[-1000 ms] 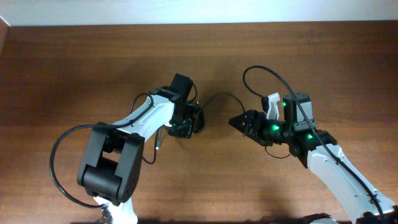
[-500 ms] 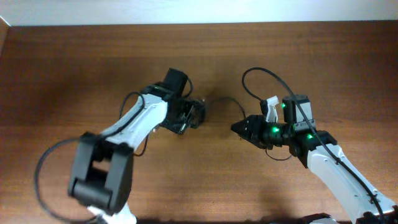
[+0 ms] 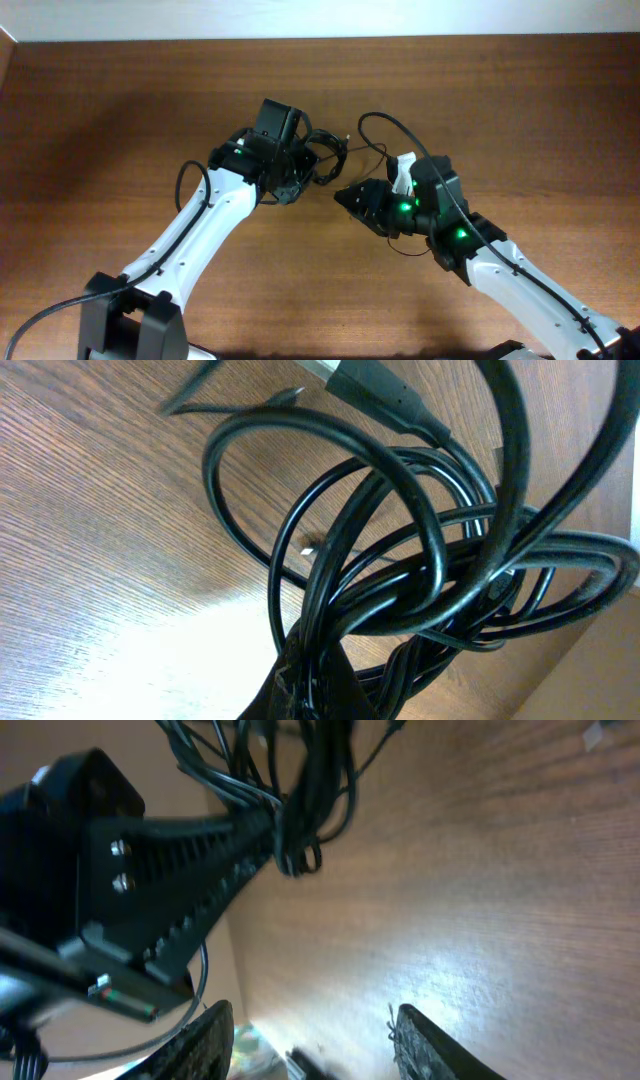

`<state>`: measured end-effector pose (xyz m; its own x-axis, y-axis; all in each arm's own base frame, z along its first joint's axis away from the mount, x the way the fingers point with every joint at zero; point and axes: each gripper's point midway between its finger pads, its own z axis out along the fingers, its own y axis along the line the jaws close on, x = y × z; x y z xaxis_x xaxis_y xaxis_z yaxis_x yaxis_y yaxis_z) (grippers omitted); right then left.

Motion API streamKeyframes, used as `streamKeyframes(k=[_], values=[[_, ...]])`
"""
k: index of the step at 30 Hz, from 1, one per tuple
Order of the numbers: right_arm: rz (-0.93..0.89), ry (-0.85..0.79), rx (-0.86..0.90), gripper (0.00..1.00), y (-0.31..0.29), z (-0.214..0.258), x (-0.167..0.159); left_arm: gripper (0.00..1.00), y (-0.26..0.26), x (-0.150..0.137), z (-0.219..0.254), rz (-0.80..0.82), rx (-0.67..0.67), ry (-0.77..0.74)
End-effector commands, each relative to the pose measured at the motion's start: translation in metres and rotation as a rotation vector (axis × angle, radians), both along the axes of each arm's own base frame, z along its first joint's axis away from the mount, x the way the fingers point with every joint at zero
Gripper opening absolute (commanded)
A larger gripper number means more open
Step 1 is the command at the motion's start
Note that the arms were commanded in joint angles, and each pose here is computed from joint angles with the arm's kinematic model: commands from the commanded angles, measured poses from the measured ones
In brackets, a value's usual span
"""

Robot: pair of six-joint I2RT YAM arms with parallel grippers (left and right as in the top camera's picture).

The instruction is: Untangle cables

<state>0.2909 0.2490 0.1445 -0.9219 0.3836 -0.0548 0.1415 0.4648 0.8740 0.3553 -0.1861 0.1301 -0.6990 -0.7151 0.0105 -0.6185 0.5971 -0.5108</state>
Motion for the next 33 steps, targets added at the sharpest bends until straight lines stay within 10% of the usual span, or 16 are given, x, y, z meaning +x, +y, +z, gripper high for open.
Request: streamKeyframes(k=[1, 11, 17, 30, 33], values=[[-0.152, -0.02, -0.042, 0.52, -0.009, 0.0, 0.019, 0.0, -0.009, 0.0, 0.015, -0.038, -0.001, -0.05], [-0.253, 0.04, -0.017, 0.42, -0.014, -0.004, 0.029, 0.0, -0.029, -0.011, 0.015, -0.098, -0.01, -0.048], [-0.214, 0.163, -0.032, 0.04, 0.0, -0.038, 0.019, 0.0, -0.037, -0.01, 0.018, -0.113, -0.017, -0.071], [-0.173, 0.181, -0.209, 0.05, -0.047, -0.071, 0.013, 0.0, -0.019, 0.007, 0.027, -0.118, -0.099, -0.088], [-0.052, 0.094, -0.12, 0.24, -0.031, -0.052, 0.014, 0.0, -0.018, 0.008, 0.028, -0.197, -0.065, -0.134]])
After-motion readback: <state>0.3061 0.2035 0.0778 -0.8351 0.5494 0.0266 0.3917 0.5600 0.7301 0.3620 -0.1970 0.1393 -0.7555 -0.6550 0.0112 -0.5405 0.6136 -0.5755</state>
